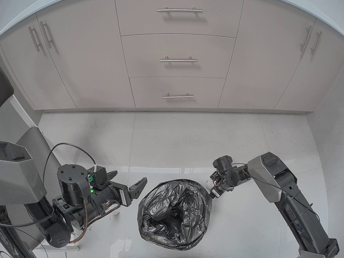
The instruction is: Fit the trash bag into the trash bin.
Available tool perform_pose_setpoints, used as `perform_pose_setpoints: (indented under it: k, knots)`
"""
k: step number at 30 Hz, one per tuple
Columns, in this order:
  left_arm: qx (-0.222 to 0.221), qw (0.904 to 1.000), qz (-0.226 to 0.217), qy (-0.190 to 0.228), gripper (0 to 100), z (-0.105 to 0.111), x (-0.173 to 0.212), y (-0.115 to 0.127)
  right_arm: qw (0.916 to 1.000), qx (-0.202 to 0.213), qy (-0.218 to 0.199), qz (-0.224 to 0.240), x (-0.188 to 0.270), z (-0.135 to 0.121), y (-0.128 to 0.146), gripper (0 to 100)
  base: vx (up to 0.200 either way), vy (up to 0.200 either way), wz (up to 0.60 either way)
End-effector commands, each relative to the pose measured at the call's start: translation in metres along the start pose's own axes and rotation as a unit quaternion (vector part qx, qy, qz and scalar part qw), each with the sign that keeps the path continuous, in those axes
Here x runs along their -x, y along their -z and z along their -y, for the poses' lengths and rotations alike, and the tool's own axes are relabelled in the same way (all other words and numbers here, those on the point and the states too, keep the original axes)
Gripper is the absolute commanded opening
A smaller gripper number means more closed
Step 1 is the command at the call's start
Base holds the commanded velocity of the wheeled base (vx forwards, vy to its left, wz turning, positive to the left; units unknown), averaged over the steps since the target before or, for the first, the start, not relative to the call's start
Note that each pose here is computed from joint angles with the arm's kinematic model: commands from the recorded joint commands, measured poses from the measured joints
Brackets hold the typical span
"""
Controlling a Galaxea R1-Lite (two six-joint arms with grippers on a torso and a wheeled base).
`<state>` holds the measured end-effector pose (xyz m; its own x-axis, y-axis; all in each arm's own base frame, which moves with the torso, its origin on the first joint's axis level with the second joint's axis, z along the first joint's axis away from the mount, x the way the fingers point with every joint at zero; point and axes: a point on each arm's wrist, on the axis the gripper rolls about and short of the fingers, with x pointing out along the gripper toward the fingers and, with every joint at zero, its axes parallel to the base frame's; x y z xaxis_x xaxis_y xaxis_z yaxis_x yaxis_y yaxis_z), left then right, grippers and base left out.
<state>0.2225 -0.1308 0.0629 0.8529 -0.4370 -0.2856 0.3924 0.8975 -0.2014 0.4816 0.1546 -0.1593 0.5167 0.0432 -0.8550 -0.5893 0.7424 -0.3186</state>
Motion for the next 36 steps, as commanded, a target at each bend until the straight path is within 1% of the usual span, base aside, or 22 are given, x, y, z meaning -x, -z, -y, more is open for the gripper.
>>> perform_pose_setpoints:
  k: [1, 11, 14, 18, 22, 29, 36]
  knots:
    - [0.0, 1.0, -0.003, -0.001, 100, 0.0, -0.001, 0.001, 0.9999, -0.004, 0.009, 0.002, 0.004, 0.006, -0.002, 100, 0.0, 0.0, 0.0]
    - [0.0, 1.0, -0.003, 0.0, 100, 0.0, -0.001, 0.001, 0.9996, -0.006, 0.025, 0.011, 0.006, 0.008, -0.006, 100, 0.0, 0.0, 0.0]
    - [-0.001, 1.0, -0.005, 0.0, 100, 0.0, -0.002, 0.003, 0.9995, -0.007, 0.026, 0.016, 0.001, 0.004, -0.005, 100, 0.0, 0.0, 0.0]
    - [-0.001, 1.0, -0.005, 0.0, 100, 0.0, -0.002, 0.003, 0.9987, -0.009, 0.034, 0.036, -0.01, -0.004, -0.002, 100, 0.0, 0.0, 0.0]
    - [-0.001, 1.0, -0.007, 0.0, 100, 0.0, -0.001, 0.003, 0.9988, -0.01, 0.033, 0.035, -0.014, -0.007, 0.0, 100, 0.0, 0.0, 0.0]
    - [-0.001, 0.9999, -0.012, -0.002, 100, 0.0, -0.003, 0.006, 0.9989, -0.02, 0.03, 0.029, -0.02, -0.008, 0.008, 100, 0.0, 0.0, 0.0]
    - [-0.003, 0.9999, -0.015, -0.002, 100, -0.001, -0.003, 0.007, 0.9976, -0.039, 0.037, 0.043, -0.026, -0.009, 0.01, 100, 0.0, 0.0, 0.0]
